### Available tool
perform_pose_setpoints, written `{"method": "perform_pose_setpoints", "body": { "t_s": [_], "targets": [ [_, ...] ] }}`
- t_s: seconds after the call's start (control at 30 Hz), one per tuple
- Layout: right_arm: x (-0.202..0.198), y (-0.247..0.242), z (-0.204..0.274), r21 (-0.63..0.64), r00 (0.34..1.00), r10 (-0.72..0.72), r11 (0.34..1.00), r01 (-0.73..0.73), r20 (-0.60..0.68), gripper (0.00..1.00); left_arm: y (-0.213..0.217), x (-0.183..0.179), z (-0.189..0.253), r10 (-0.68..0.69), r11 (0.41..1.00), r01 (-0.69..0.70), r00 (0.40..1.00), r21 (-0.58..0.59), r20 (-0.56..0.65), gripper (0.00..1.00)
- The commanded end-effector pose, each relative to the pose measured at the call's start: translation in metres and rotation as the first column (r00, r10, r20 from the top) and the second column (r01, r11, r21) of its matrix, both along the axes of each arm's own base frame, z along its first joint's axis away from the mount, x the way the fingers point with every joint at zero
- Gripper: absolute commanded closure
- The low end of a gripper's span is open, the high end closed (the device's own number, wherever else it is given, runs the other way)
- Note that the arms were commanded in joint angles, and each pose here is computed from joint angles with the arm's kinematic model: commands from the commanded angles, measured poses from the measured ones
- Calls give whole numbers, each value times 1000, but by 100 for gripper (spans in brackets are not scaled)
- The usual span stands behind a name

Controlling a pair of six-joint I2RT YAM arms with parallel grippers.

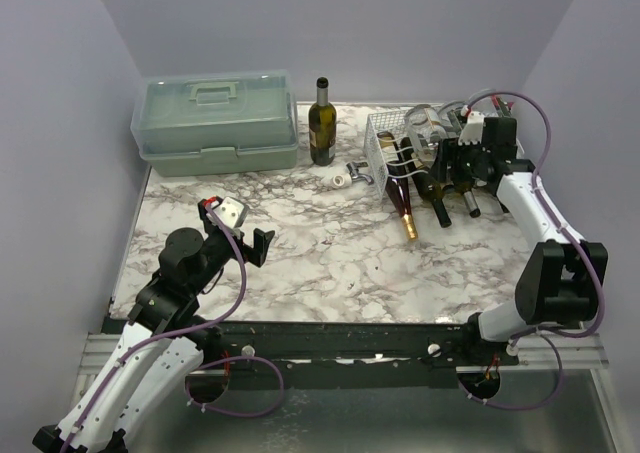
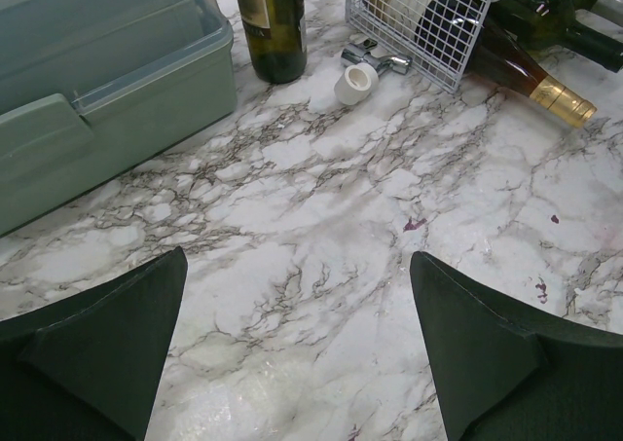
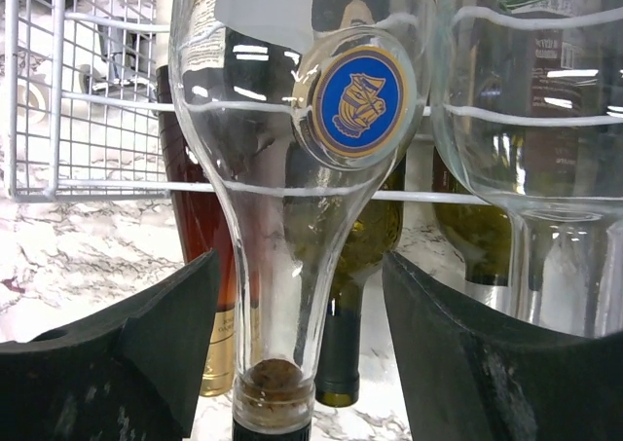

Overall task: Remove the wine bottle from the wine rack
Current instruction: Pick up the wine bottle from the wine rack.

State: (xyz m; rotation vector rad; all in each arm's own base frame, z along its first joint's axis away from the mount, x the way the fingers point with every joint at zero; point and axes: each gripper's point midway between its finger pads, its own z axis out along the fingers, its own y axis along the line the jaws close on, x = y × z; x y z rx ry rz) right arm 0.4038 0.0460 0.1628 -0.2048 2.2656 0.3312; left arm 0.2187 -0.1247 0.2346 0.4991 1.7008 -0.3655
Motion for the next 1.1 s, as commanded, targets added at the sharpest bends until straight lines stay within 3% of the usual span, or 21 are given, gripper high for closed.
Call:
{"method": "perform_pose_setpoints", "body": {
  "t_s": [0.0,0.73,0.97,1.07],
  "targets": [
    [7,1,2,-17,1000,-17,1000,17,-6,30,-2,-1,2,-15,1000,15,1000,-18,13,1],
    [14,13,-23,-71,998,-20,997,15,-63,36,-1,-3,6,-12,1000,12,1000,-24,29,1],
    [14,14,-23,-78,998,-18,997,13,-64,47,0,-4,7,-11,1000,12,999,-26,33,1],
    [14,13,-20,-81,998,-18,997,14,-55,62,0,-4,8,-12,1000,13,999,-26,36,1]
  ]
}}
